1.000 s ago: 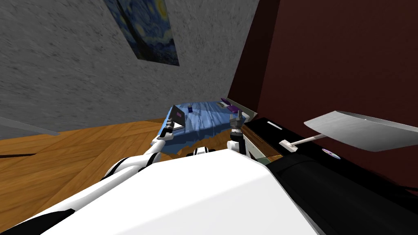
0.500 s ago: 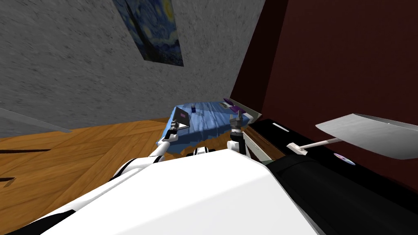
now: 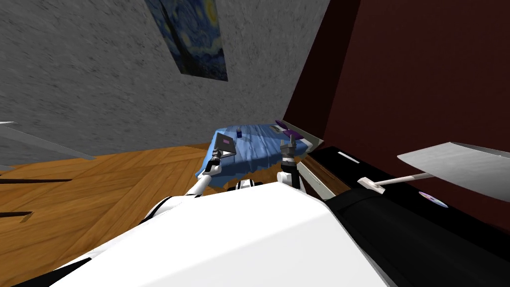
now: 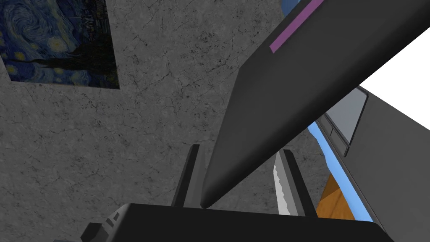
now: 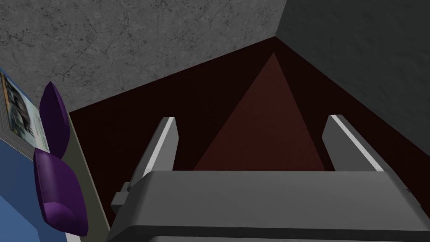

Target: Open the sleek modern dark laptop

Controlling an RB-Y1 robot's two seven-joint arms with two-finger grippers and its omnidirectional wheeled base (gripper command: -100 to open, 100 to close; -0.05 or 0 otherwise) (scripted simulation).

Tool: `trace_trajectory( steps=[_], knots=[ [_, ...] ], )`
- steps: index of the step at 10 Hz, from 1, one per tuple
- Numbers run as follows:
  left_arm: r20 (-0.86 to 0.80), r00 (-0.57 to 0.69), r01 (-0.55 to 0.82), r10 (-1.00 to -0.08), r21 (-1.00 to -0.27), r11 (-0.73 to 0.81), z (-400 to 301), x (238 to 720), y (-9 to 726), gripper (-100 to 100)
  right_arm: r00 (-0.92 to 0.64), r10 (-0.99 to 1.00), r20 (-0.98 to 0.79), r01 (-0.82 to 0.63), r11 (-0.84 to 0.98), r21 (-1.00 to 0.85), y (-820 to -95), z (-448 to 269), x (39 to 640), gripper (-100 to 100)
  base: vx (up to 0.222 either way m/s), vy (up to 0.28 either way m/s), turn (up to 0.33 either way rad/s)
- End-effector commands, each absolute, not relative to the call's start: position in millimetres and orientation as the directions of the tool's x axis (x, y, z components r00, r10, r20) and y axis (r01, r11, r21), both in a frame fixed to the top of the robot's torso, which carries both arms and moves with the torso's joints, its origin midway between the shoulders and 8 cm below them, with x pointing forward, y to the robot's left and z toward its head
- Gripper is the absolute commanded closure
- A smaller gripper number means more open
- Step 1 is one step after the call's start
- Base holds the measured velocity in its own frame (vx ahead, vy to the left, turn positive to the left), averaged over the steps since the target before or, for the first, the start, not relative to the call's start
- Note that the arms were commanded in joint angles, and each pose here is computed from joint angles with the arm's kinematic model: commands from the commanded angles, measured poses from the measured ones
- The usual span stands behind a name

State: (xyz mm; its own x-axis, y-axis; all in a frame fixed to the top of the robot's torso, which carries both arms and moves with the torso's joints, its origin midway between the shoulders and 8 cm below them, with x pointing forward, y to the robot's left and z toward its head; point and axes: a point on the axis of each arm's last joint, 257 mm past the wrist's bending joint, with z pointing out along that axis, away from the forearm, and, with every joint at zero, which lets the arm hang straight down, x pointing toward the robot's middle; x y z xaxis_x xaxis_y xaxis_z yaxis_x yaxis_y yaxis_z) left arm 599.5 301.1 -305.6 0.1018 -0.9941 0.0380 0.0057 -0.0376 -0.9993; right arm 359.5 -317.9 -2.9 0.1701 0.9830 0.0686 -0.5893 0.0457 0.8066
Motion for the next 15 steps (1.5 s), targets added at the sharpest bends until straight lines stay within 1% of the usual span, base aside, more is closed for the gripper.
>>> trace_trajectory(
  steps=[1, 2, 3, 11, 12, 13, 15],
  knots=[
    [0.09, 0.096, 0.018, -0.991, -0.996, -0.089, -307, 596, 282, 100, 0.17, 0.983, 0.069, -0.589, 0.046, 0.807, -318, -3, 359, 0, 0.031, 0.094, 0.014],
    [0.123, 0.085, 0.021, -0.989, -0.992, -0.122, -311, 591, 264, 100, 0.17, 0.983, 0.069, -0.589, 0.046, 0.807, -318, -3, 359, 0, 0.042, 0.093, 0.059],
    [0.105, 0.085, 0.012, -0.991, -0.994, -0.105, -301, 604, 273, -100, 0.17, 0.983, 0.069, -0.589, 0.046, 0.807, -318, -3, 359, 0, -0.012, 0.03, 0.062],
    [0.107, 0.06, 0.009, -0.992, -0.994, -0.106, -256, 645, 275, -100, 0.17, 0.983, 0.069, -0.589, 0.045, 0.807, -318, -3, 360, 0, -0.048, -0.026, 0.028],
    [0.106, 0.064, 0.003, -0.992, -0.994, -0.106, -267, 638, 274, -100, 0.17, 0.983, 0.069, -0.589, 0.045, 0.807, -318, -3, 360, 0, -0.016, -0.008, 0.009],
    [0.106, 0.064, 0.001, -0.992, -0.994, -0.106, -267, 638, 274, 0, 0.17, 0.983, 0.069, -0.589, 0.045, 0.807, -318, -3, 360, 0, 0.0, 0.0, 0.0],
    [0.106, 0.064, 0.002, -0.992, -0.994, -0.106, -267, 638, 274, 0, 0.17, 0.983, 0.069, -0.589, 0.045, 0.807, -318, -3, 360, 0, 0.0, 0.0, 0.0]
  ],
)
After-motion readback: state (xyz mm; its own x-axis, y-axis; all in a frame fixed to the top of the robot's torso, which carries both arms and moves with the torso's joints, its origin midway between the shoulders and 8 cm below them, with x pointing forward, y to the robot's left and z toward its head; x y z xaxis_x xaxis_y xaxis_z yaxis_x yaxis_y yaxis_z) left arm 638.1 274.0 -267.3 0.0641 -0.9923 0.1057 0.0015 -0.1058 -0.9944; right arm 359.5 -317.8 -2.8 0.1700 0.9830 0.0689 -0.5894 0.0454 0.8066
